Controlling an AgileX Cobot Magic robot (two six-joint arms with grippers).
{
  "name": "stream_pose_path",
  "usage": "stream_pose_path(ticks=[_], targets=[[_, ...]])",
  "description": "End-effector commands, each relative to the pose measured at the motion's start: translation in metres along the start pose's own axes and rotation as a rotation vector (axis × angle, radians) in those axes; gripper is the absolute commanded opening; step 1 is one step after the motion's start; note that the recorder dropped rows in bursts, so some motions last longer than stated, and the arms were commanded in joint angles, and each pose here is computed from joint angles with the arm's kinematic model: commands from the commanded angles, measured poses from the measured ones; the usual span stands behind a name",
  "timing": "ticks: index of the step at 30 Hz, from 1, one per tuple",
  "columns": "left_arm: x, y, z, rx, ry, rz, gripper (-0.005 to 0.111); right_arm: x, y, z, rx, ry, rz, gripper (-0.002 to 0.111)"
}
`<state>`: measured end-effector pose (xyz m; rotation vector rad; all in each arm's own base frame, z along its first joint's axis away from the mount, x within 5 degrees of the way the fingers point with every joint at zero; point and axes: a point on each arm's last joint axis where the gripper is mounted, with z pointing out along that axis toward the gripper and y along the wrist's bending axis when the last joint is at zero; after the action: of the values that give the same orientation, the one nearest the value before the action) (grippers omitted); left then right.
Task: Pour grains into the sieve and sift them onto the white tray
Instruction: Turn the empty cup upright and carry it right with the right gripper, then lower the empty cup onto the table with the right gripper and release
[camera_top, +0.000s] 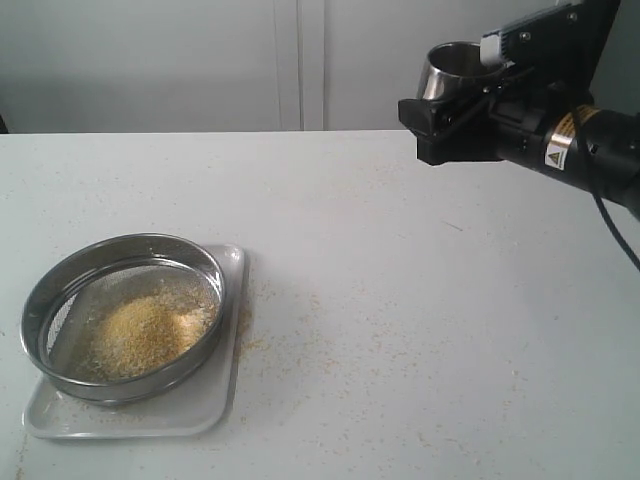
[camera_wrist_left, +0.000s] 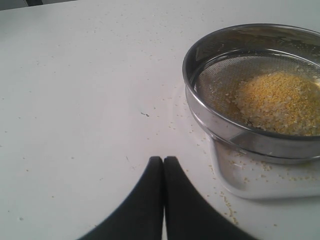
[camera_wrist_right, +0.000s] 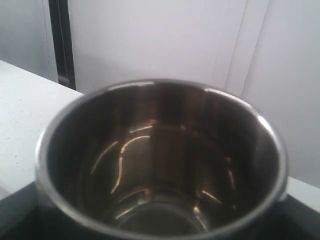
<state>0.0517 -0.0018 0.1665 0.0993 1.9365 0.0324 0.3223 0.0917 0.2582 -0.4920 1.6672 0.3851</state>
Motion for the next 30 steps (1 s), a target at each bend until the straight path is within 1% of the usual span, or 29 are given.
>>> stream_pose_path(ticks=[1, 5, 8, 11, 17, 22, 25, 30], targets=[[0.0, 0.0, 0.0, 0.001, -0.005, -0.012, 0.0, 0.021, -0.007, 0.012, 0.018, 0.019, 0.066, 0.0], [0.0, 0.0, 0.0, 0.001, -0.005, -0.012, 0.0, 0.043, -0.014, 0.026, 0.055, 0.053, 0.141, 0.0], [0.0, 0.0, 0.0, 0.001, -0.005, -0.012, 0.0, 0.057, -0.018, 0.034, 0.074, 0.08, 0.092, 0.0], [0.0, 0.0, 0.0, 0.001, -0.005, -0.012, 0.0, 0.066, -0.019, 0.042, 0.055, 0.052, 0.041, 0.0], [0.0, 0.0, 0.0, 0.001, -0.005, -0.012, 0.0, 0.084, -0.025, 0.056, 0.078, 0.07, 0.069, 0.0], [0.0, 0.0, 0.0, 0.001, -0.005, -0.012, 0.0, 0.102, -0.025, 0.063, 0.062, 0.085, -0.016, 0.0], [0.0, 0.0, 0.0, 0.001, -0.005, -0.012, 0.0, 0.111, -0.024, 0.066, 0.048, 0.072, -0.036, 0.0], [0.0, 0.0, 0.0, 0.001, -0.005, -0.012, 0.0, 0.127, -0.025, 0.071, 0.046, 0.101, -0.019, 0.0]])
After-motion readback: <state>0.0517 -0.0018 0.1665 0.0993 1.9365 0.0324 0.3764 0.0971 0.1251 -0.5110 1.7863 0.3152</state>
